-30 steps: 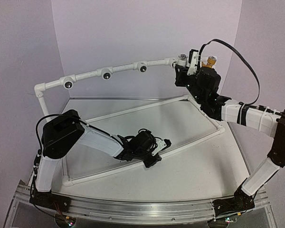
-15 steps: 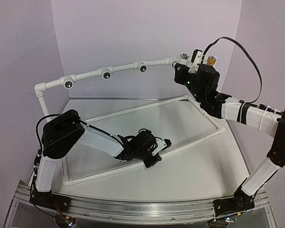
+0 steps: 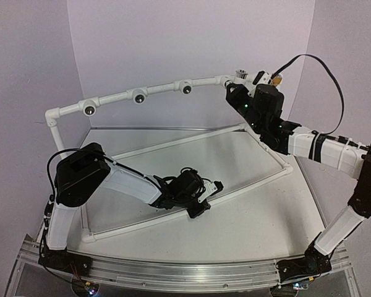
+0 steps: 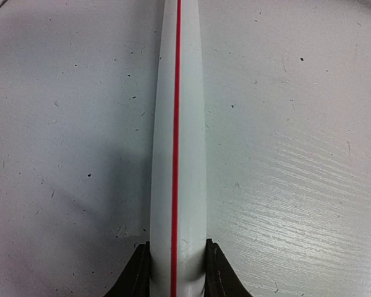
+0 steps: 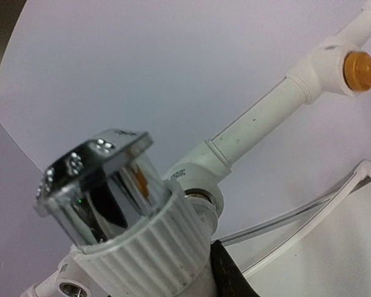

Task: Install the water faucets
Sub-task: Screw the water faucet onto the adaptor.

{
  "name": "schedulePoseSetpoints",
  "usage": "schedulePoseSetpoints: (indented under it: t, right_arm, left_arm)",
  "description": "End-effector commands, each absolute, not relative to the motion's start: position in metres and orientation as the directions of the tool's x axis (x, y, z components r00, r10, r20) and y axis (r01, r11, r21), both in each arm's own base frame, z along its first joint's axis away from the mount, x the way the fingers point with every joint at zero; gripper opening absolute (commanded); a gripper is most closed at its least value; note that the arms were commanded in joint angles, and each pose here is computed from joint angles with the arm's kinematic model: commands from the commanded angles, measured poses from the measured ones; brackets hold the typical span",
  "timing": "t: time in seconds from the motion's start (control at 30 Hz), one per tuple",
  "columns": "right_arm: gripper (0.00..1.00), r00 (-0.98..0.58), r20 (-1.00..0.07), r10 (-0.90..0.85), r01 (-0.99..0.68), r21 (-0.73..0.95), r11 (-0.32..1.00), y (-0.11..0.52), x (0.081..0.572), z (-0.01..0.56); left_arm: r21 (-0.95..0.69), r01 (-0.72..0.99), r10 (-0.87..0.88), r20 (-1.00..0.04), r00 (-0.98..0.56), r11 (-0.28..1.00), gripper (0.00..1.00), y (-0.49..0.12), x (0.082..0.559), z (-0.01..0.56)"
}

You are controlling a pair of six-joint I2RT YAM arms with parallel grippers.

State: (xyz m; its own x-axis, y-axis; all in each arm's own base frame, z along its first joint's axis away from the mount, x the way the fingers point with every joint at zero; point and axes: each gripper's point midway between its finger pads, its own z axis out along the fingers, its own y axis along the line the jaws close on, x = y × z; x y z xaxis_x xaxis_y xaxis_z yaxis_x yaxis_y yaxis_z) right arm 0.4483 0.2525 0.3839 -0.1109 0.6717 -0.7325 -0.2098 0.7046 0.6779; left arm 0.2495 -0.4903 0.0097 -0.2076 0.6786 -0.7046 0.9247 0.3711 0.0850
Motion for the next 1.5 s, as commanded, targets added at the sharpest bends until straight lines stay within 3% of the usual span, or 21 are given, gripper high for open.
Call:
schedulePoseSetpoints:
  t: [0.0, 0.17, 0.4, 0.5, 0.53, 0.63, 0.73, 0.8, 0.87, 1.23, 1.47]
  right_arm:
    - [0.00, 0.055, -0.537, 0.842, 0.240, 0.825, 0.511, 0.165, 0.478, 0.298]
    - [0.00, 0.070, -0.475, 0.877, 0.239, 0.862, 0.448, 0.165, 0.477, 0.300]
    - [0.00, 0.080, -0.541, 0.837, 0.175, 0.834, 0.523, 0.162, 0.468, 0.325]
    - [0.00, 0.033, -0.618, 0.785, 0.119, 0.783, 0.611, 0.175, 0.470, 0.346]
    - [0.04, 0.013, -0.652, 0.758, 0.098, 0.755, 0.648, 0.181, 0.470, 0.350]
    - [0.43, -0.023, -0.735, 0.678, 0.054, 0.676, 0.735, 0.191, 0.467, 0.357]
    - [0.72, -0.057, -0.804, 0.592, 0.010, 0.592, 0.806, 0.199, 0.463, 0.358]
    - [0.88, -0.077, -0.845, 0.529, -0.026, 0.532, 0.847, 0.206, 0.457, 0.359]
    - [0.98, -0.085, -0.885, 0.458, -0.059, 0.463, 0.884, 0.211, 0.448, 0.361]
    - [0.98, -0.206, -0.978, 0.015, -0.329, 0.084, 0.940, 0.224, 0.385, 0.339]
    - [0.98, -0.201, -0.970, -0.137, -0.345, -0.061, 0.937, 0.211, 0.370, 0.354]
  left_arm:
    - [-0.001, 0.950, 0.900, -0.319, -0.296, 0.311, 0.00, -0.411, 0.185, -0.114]
    - [-0.003, 0.952, 0.904, -0.313, -0.293, 0.307, 0.00, -0.410, 0.183, -0.116]
    - [0.000, 0.950, 0.904, -0.309, -0.296, 0.311, 0.00, -0.408, 0.182, -0.116]
    - [0.002, 0.950, 0.905, -0.307, -0.295, 0.311, 0.00, -0.408, 0.182, -0.117]
    - [0.003, 0.950, 0.905, -0.308, -0.295, 0.311, 0.00, -0.408, 0.182, -0.116]
    - [0.001, 0.951, 0.905, -0.308, -0.295, 0.311, 0.00, -0.408, 0.182, -0.116]
    - [0.002, 0.951, 0.905, -0.307, -0.295, 0.311, 0.00, -0.407, 0.182, -0.117]
    - [0.001, 0.951, 0.905, -0.308, -0.295, 0.310, 0.00, -0.408, 0.182, -0.117]
    - [0.001, 0.951, 0.905, -0.308, -0.295, 0.310, 0.00, -0.408, 0.182, -0.117]
    - [-0.003, 0.952, 0.907, -0.305, -0.291, 0.305, 0.00, -0.410, 0.182, -0.118]
    - [-0.006, 0.953, 0.908, -0.303, -0.290, 0.302, 0.00, -0.411, 0.182, -0.119]
